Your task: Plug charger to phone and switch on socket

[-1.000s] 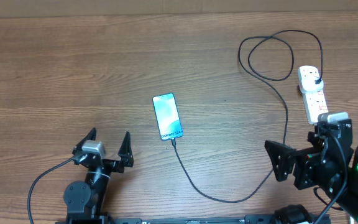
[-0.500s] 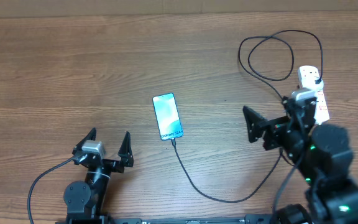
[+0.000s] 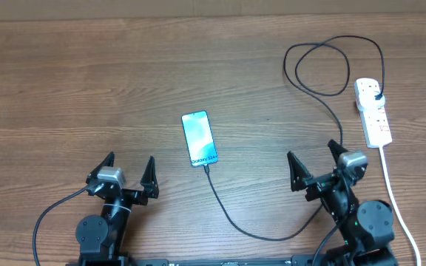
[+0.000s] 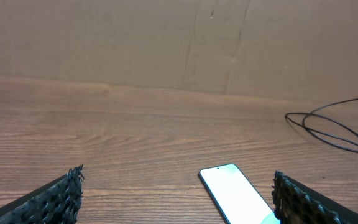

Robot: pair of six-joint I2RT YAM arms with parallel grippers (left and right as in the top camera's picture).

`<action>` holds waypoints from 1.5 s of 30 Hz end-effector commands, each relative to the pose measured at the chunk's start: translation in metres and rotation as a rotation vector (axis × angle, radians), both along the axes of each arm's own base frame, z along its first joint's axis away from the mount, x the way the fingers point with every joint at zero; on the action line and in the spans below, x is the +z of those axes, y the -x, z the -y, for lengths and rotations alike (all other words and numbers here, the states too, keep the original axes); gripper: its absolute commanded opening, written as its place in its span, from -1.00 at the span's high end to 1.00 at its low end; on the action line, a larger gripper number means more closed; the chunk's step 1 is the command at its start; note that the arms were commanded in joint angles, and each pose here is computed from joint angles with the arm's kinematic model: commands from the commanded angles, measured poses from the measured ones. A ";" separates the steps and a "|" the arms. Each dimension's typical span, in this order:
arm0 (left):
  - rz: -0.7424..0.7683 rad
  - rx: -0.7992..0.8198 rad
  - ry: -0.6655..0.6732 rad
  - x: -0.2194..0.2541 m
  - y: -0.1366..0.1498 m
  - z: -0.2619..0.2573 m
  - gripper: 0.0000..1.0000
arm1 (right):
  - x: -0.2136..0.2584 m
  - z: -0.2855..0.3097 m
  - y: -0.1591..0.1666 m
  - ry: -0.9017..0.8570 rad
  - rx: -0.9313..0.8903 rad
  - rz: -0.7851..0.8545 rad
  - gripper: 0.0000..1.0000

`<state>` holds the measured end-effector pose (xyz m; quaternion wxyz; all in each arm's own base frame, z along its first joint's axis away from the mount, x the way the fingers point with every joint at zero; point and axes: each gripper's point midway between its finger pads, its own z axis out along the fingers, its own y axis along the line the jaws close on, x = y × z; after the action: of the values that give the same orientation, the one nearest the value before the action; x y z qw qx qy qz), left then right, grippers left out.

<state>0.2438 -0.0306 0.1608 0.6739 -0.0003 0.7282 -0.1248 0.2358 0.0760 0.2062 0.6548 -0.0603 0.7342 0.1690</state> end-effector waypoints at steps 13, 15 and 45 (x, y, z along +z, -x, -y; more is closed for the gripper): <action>0.006 0.011 -0.019 0.000 0.000 -0.002 -0.99 | -0.003 -0.001 0.003 -0.063 0.015 0.187 -1.00; 0.006 0.011 -0.019 0.000 0.000 -0.002 -0.99 | -0.019 -0.002 0.002 -0.047 0.015 0.123 -1.00; 0.006 0.011 -0.019 0.000 0.000 -0.002 -0.99 | -0.034 -0.008 0.004 -0.033 0.054 0.064 -1.00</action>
<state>0.2438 -0.0306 0.1608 0.6739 -0.0003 0.7282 -0.1248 0.2311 0.0845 0.1742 0.6734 -0.0757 0.7088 0.1957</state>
